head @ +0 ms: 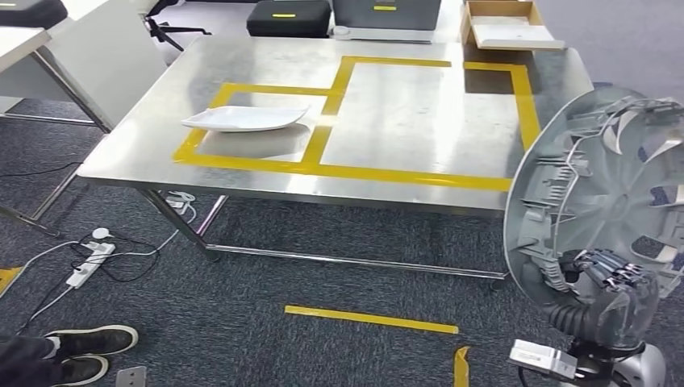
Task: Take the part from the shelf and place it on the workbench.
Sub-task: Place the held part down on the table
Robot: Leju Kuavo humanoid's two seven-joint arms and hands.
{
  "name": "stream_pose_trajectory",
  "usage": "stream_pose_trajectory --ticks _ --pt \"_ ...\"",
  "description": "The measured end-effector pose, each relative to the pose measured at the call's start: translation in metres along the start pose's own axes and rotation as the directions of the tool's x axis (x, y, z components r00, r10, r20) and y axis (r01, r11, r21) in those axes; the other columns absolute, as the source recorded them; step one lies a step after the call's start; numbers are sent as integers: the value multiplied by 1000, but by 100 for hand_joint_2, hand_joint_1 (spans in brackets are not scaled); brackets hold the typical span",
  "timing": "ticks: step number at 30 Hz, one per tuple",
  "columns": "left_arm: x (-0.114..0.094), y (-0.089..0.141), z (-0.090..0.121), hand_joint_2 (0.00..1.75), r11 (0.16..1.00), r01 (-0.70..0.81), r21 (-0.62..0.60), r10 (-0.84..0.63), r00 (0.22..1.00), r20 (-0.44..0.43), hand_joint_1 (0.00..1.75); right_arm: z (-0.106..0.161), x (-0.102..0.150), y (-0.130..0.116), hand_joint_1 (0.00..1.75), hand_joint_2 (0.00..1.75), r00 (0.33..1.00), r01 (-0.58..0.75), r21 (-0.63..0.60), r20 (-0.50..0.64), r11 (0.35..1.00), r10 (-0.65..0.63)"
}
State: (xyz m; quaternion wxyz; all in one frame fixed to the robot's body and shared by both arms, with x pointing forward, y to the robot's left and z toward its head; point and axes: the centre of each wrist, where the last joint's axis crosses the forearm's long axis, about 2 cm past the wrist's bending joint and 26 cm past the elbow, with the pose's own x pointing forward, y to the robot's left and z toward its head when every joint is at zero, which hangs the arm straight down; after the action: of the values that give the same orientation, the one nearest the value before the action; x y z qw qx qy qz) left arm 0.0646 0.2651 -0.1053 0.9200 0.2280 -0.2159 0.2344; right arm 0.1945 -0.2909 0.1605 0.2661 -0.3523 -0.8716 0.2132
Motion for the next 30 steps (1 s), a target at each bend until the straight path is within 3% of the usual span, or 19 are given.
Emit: stream_pose_trajectory --ticks 30 --pt "2 3 -2 175 999 35 -7 -35 999 10 0 -2 0 4 175 175 1000 20 5 11 1000 -20"
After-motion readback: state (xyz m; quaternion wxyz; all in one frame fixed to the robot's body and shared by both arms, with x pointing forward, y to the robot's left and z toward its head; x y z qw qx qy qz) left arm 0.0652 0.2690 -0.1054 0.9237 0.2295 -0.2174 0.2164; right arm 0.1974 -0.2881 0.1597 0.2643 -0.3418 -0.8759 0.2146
